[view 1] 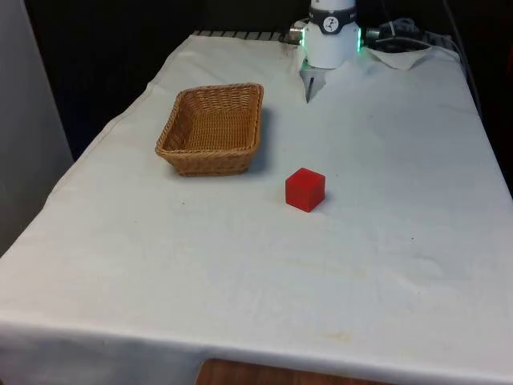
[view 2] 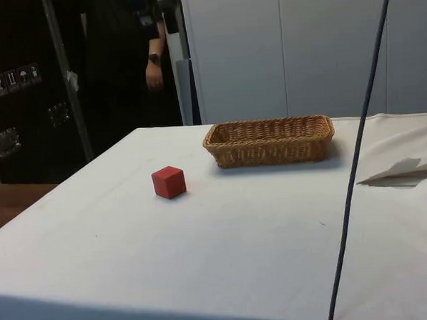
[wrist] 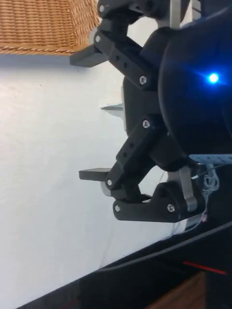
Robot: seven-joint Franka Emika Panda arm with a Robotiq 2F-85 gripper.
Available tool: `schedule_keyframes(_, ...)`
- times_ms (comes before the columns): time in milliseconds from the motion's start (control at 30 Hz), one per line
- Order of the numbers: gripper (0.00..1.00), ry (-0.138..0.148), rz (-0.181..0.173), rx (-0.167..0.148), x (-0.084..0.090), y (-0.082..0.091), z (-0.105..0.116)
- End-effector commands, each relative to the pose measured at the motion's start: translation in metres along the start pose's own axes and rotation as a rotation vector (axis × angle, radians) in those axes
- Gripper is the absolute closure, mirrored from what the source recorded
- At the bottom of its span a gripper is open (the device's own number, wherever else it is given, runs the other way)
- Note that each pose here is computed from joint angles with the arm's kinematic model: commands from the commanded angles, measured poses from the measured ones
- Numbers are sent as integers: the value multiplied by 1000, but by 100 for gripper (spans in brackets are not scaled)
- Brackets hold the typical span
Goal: Pick up the cube and place it into the basket.
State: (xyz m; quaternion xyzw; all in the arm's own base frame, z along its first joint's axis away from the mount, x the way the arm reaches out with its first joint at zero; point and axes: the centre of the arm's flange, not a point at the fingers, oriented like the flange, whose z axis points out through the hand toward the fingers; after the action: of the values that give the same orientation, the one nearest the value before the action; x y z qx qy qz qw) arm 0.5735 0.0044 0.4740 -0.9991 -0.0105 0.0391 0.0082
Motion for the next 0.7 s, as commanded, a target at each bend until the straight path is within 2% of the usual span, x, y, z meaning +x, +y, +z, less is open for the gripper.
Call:
schedule_keyframes(0,0,3,2,-2,1,-1,1)
schedule_keyframes(33,0,26,12,-17,3,-6,4)
schedule_keyframes(233,0,52,29,-31,5,-14,14)
schedule_keyframes(267,0,56,31,-33,5,-16,16)
schedule_keyframes(300,0,42,25,-26,4,-15,15)
schedule_keyframes(333,0,58,33,-34,6,-18,18)
schedule_keyframes(600,0,86,55,-42,8,-28,36)
schedule_keyframes(633,0,74,51,-36,7,-27,35)
schedule_keyframes(667,0,88,56,-44,8,-29,37)
